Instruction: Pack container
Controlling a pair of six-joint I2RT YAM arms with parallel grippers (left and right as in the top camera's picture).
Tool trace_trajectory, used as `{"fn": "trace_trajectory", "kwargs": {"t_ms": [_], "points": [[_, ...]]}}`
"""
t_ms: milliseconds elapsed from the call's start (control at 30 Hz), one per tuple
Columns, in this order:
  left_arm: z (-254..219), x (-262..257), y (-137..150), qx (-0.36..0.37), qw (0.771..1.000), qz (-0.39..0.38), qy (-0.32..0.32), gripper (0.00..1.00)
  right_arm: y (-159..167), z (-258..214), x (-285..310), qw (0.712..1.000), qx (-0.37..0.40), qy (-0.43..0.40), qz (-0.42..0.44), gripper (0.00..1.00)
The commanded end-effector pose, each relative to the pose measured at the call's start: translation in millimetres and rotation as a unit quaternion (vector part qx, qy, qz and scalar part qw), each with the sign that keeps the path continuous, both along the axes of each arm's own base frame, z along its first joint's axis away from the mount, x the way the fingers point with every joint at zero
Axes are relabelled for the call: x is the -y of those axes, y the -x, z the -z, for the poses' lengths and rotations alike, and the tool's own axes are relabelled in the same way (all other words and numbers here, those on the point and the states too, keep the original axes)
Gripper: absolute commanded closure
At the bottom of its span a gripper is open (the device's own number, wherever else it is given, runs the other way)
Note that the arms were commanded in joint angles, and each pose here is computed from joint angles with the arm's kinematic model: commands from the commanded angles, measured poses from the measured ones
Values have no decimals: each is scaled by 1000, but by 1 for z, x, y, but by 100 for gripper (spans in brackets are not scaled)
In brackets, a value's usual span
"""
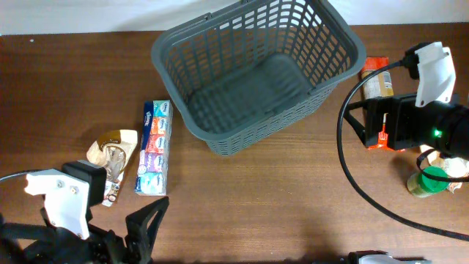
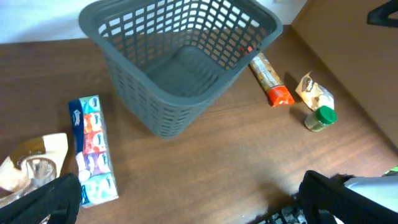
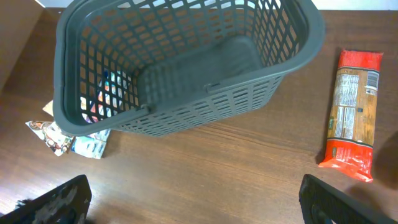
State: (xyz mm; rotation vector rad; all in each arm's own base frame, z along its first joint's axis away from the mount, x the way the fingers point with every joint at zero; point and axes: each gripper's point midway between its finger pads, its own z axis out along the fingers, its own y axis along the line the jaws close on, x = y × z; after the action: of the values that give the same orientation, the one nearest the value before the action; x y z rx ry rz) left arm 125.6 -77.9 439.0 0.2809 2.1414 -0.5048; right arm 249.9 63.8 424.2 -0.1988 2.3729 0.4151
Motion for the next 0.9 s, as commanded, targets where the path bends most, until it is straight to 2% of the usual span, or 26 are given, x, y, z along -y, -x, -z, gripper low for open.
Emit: {"fn": "trace_trajectory", "kwargs": {"t_ms": [0,100,233,367,467,667,767,867], "points": [[-8,9,2,13,999,24,16,1,7,-11,-8,999,21,-12,-22,1],[-15,20,4,17,998,52,41,0,9,-12,-8,999,24,-11,-22,1],[-14,31,2,-12,994,78,77,0,10,-11,-8,999,23,-9,-25,1],[-8,33,0,-41,992,83,86,0,11,-8,-5,999,21,6,-26,1],[-14,43,7,-39,987,118,105,0,9,-7,1,999,23,20,-13,1],[-14,50,13,-43,983,146,103,0,4,-10,2,999,34,21,-11,1],[-3,38,2,-53,991,104,67,0,3,-11,2,999,34,19,-9,1],[18,5,-23,-77,997,0,-2,0,4,-9,2,999,30,19,-8,1]]}}
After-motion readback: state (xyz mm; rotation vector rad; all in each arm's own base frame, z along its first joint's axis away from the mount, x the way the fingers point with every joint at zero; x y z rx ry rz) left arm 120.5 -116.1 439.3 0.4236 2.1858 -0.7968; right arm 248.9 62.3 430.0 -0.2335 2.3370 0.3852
